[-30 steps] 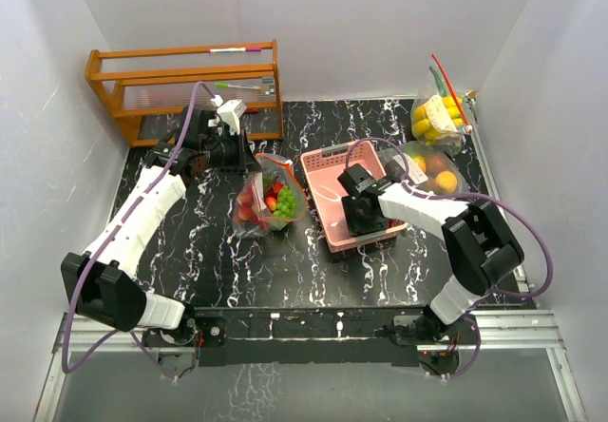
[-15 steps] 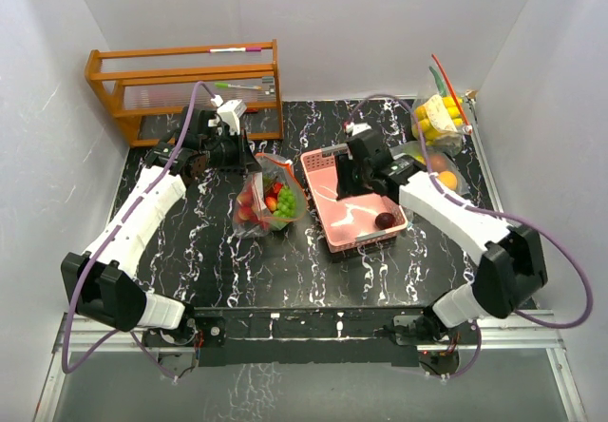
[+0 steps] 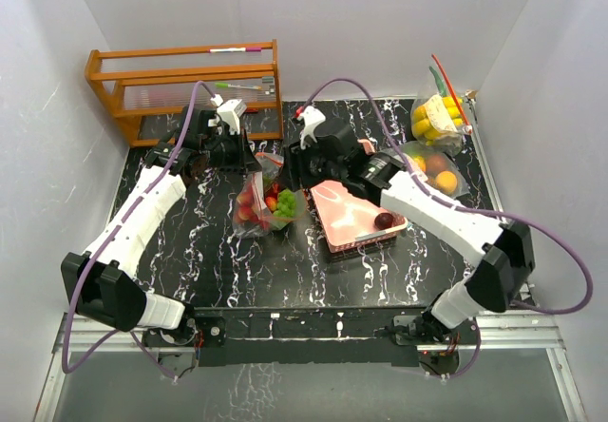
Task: Place the food in the zip-top bag and seal the zipper
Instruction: Place the fake fruit in the zipper food storage bag, then pick up the fake fruit from the bin.
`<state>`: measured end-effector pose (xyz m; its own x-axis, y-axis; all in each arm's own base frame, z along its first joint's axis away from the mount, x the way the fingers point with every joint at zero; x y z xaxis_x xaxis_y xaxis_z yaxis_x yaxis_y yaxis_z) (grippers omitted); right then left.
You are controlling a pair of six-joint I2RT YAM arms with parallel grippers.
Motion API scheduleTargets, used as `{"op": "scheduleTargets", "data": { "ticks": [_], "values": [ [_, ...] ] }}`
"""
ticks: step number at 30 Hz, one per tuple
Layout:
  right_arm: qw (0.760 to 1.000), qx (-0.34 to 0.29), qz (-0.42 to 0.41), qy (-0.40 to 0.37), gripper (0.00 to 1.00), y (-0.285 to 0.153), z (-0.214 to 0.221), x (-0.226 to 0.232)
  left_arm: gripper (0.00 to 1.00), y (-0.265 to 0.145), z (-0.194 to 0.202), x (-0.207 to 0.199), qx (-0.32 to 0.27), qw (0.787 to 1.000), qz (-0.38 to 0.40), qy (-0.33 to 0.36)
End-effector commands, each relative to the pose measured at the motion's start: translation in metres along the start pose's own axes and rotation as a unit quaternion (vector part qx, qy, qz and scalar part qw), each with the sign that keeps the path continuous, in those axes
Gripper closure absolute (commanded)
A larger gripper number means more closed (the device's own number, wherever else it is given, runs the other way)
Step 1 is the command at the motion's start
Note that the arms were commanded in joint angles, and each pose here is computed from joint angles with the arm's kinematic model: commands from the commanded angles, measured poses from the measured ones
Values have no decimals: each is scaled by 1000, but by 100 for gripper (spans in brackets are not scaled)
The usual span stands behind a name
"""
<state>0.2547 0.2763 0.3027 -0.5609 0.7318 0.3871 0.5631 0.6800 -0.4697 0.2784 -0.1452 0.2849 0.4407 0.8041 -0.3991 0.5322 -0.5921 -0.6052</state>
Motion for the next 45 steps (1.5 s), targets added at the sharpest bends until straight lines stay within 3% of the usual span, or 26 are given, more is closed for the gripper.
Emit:
{"op": "scheduleTargets", "data": {
  "ticks": [1, 11, 18, 21, 27, 33, 45],
  "values": [
    [999, -11, -42, -18, 55, 23, -9, 14, 100, -5, -3, -3, -11, 1000, 8, 4],
    [999, -17, 11, -44, 21, 24, -10, 4, 100, -5, -2, -3, -9, 1000, 10, 5],
    [997, -56, 25, -38, 20, -19, -22, 8, 100, -1, 0, -1, -4, 1000, 9, 4],
    [992, -28, 123, -20, 13, -33, -6, -15, 100, 2, 0, 0, 0, 1000, 12, 1],
    [955, 75, 285, 45, 13, -54, 65, -81, 100, -1, 1, -1, -1, 1000, 9, 3],
    [921, 148, 352, 72, 14, -64, 114, -119, 100, -2, 1, -2, 0, 1000, 15, 4],
    [894, 178, 408, 51, 14, -42, 127, -158, 100, 0, 5, -2, 5, 1000, 19, 3]
  ]
}}
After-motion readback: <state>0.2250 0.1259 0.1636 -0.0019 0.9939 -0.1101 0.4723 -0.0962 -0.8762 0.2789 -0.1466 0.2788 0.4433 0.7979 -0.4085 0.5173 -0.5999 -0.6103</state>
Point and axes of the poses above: each gripper's point midway between its finger pads, its own y axis out along the fingers, its own x axis along the line the jaws close on, z = x × y, the point moved 8 cm from there along -y, back along the fingers, and after that the axes turned 5 degrees about y, right-handed, at the moved point
